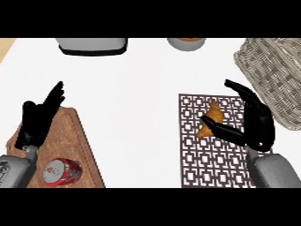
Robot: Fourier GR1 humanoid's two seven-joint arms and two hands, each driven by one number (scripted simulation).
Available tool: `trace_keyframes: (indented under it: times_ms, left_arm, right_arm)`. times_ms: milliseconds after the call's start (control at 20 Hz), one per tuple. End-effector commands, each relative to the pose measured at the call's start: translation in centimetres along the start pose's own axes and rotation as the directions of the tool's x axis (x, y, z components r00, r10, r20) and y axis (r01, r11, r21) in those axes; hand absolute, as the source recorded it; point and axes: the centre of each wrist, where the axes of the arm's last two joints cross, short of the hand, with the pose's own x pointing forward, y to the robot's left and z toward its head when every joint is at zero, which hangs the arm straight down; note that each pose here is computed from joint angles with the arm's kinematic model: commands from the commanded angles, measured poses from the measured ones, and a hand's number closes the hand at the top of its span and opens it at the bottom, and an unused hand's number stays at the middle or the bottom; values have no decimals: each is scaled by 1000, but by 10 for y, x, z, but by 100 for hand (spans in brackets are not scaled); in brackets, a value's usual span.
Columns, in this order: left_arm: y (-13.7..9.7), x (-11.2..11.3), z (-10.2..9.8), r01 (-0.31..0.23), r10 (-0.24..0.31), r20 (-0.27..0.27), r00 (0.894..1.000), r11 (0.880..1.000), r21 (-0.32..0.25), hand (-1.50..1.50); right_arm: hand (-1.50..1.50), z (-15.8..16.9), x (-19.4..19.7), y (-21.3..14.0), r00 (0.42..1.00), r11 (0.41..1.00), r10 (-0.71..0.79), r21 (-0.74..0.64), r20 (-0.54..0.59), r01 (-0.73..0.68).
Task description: Pick the croissant from the placemat and place it in the basket
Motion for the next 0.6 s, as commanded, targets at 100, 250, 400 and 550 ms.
trace_keyframes:
  times_ms: [100,250,400,550]
  left_arm:
    - [8,5,-5,13,-12,-21,1000,999,44,0]
    - [6,-1,-3,15,-14,-27,1000,999,38,0]
    - [2,6,-5,-5,7,-35,999,999,36,0]
    - [-5,1,-3,-1,3,-33,999,999,43,0]
  right_arm:
    - [-150,14,-4,-43,863,878,478,66,-164,-473]
    - [-150,1,5,-79,723,749,661,232,-201,-620]
    - [-150,8,19,-97,617,633,755,490,-220,-599]
    - [-150,-7,43,-89,567,568,788,641,-241,-517]
